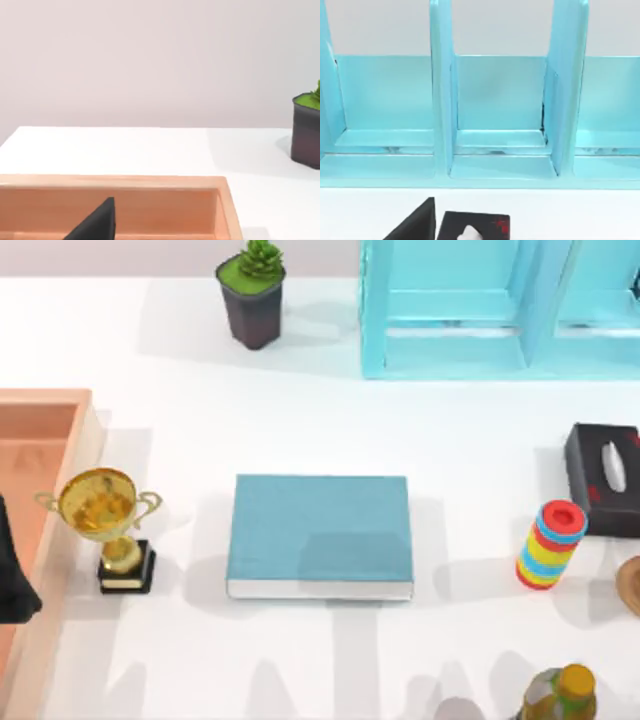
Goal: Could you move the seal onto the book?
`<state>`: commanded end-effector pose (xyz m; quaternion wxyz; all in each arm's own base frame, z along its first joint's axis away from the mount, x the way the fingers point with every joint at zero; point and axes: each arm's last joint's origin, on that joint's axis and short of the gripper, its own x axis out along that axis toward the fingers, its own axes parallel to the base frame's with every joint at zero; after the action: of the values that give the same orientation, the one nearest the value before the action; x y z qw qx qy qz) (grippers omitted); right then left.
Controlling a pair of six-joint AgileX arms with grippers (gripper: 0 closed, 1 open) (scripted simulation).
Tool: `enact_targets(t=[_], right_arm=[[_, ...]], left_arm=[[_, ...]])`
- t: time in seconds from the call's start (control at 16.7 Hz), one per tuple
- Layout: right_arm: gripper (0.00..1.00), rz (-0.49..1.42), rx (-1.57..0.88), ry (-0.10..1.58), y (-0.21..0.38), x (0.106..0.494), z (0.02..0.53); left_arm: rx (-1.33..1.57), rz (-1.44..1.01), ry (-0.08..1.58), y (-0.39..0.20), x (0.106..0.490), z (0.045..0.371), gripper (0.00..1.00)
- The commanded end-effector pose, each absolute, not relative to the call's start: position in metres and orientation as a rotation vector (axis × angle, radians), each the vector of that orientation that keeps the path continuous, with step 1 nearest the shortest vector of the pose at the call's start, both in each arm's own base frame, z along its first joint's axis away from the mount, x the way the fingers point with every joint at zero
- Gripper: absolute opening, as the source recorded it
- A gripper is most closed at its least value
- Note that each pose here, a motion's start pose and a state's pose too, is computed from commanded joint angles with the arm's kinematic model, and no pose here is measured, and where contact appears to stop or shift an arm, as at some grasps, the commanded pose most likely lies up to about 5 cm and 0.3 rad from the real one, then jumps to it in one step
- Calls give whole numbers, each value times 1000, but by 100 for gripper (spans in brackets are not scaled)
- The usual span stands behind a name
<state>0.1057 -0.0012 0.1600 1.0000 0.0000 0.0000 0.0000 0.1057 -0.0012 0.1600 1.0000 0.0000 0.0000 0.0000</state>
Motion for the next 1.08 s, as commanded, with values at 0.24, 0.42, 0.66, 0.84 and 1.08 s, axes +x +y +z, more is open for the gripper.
enact_targets(t=[0.24,0.42,0.66,0.84,1.08], right_arm=[[100,0,0,0,-1,106,160],[100,0,0,0,-1,106,160],[100,0,0,0,-1,106,160],[100,0,0,0,-1,106,160],[100,0,0,0,-1,106,160]], left_arm=[[20,8,91,0,107,175,100],[49,19,243,3,115,203,100],[85,30,557,11,150,240,100],[96,28,821,22,191,256,100],[82,18,1131,44,248,262,100]])
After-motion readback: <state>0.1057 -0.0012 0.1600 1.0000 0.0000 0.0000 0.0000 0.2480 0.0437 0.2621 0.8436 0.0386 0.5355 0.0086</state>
